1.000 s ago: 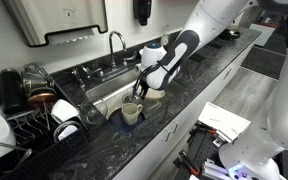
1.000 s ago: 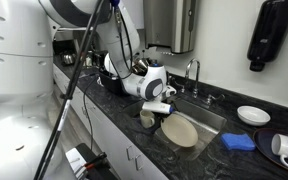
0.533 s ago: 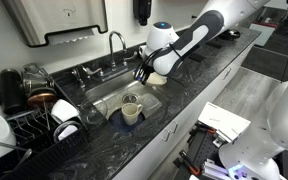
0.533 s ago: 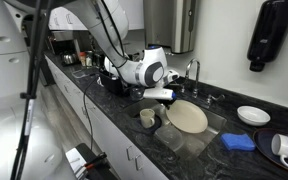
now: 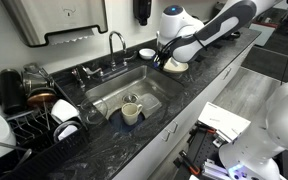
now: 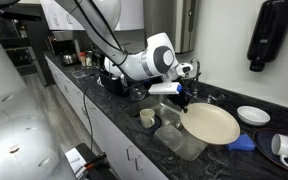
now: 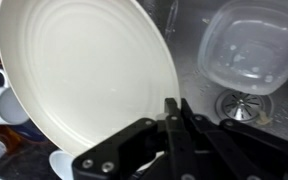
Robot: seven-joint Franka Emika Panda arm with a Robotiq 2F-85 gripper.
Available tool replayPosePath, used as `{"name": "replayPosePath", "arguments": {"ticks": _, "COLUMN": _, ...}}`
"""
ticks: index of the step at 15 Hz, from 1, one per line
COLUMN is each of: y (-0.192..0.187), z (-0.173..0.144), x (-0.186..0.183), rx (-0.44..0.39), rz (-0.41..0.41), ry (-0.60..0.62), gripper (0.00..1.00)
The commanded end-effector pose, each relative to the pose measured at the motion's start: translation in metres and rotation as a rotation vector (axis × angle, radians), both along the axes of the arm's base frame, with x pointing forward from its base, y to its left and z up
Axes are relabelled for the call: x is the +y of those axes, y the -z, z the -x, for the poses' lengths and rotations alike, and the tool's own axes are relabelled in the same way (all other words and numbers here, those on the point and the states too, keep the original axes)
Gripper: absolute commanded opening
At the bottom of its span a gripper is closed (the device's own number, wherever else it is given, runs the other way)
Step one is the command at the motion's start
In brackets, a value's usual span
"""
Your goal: Move the white plate to the right
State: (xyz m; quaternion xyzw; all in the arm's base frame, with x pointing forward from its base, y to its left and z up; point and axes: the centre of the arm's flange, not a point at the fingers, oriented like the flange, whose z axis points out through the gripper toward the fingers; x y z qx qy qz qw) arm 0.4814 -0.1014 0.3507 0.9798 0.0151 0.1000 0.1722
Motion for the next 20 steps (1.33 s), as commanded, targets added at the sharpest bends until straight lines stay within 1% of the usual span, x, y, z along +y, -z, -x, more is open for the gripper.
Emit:
{"name": "replayPosePath", "arguments": {"ticks": 1, "y": 0.011, "z": 0.012, "x": -0.055, "rx": 0.071, "rz": 0.037, "ry": 0.161, "gripper": 0.01}}
{"name": "replayPosePath", "arguments": {"ticks": 3, "y": 0.027, "z": 0.019, "x": -0.086, "rx": 0.107, "rz": 0.021, "ry": 0.242, "gripper": 0.01}}
{"name": "replayPosePath", "arguments": {"ticks": 6, "y": 0.055, "z": 0.025, "x": -0.123, "rx": 0.139, "rz": 0.008, "ry": 0.352, "gripper": 0.01}}
{"name": "replayPosePath", "arguments": {"ticks": 10, "y": 0.095, "z": 0.022, "x": -0.147, "rx": 0.167, "rz": 0.000, "ry": 0.445, "gripper": 0.01}}
{"name": "replayPosePath", "arguments": {"ticks": 11, "y": 0.098, "z": 0.022, "x": -0.148, "rx": 0.167, "rz": -0.011, "ry": 0.440, "gripper": 0.29}}
{"name": "replayPosePath", "arguments": {"ticks": 12, "y": 0.096, "z": 0.022, "x": -0.147, "rx": 0.156, "rz": -0.016, "ry": 0.437, "gripper": 0.30}}
{"name": "replayPosePath", "arguments": {"ticks": 13, "y": 0.093, "z": 0.022, "x": -0.146, "rx": 0.151, "rz": -0.031, "ry": 0.428, "gripper": 0.36}}
{"name": "replayPosePath", "arguments": {"ticks": 17, "y": 0.058, "z": 0.027, "x": -0.132, "rx": 0.175, "rz": -0.077, "ry": 0.380, "gripper": 0.66}}
{"name": "replayPosePath", "arguments": {"ticks": 20, "y": 0.028, "z": 0.032, "x": -0.125, "rx": 0.146, "rz": -0.127, "ry": 0.340, "gripper": 0.85}}
